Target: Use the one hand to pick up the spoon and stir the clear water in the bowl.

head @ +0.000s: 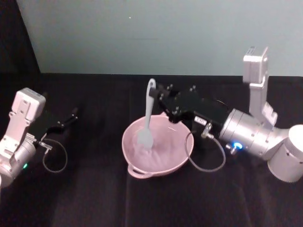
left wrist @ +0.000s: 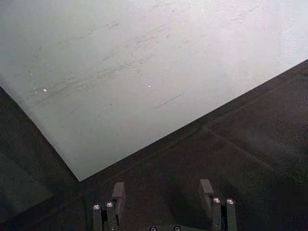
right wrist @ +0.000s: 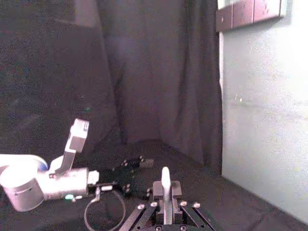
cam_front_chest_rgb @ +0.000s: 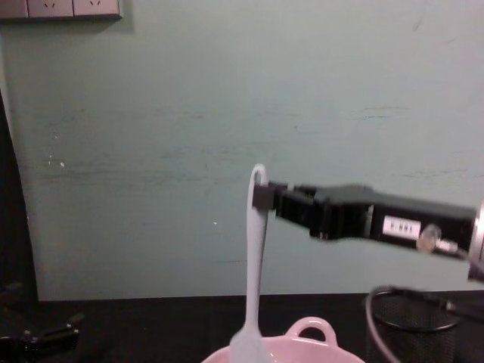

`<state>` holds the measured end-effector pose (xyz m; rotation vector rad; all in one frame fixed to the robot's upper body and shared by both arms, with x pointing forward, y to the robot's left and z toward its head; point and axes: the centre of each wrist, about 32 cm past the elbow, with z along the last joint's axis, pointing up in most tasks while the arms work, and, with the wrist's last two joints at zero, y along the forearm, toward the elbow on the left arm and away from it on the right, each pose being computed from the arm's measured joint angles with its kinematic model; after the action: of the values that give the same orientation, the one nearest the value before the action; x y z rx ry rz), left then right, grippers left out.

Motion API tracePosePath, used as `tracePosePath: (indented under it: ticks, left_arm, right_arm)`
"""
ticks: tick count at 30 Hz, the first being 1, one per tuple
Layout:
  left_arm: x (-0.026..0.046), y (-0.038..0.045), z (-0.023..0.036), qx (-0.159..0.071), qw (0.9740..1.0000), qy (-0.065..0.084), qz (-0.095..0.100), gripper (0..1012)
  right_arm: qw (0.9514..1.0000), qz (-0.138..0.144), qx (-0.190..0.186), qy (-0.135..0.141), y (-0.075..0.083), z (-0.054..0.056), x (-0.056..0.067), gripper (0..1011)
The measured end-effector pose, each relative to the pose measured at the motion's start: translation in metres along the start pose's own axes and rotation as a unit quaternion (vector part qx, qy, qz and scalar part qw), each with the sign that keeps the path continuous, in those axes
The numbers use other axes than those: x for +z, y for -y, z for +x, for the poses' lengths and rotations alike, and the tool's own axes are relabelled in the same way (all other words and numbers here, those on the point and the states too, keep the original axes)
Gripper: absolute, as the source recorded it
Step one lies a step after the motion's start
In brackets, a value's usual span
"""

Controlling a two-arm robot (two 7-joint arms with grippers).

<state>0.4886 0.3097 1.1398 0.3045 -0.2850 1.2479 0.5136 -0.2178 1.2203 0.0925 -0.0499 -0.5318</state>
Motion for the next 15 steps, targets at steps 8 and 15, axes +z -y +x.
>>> tracePosePath:
  ticks: [8,15]
  left_arm:
    - [0.0,0.0,0.0,0.0,1.0,0.0,0.0,1011]
    - [0.0,0.0,0.0,0.0,1.0,0.0,0.0,1011]
  right_arm:
    - [0.9993,0.012,-0.017,0.031,0.002,0.014,0.032,100]
    - [0.9973,0.016,-0.048,0.052,0.015,0.029,0.059,100]
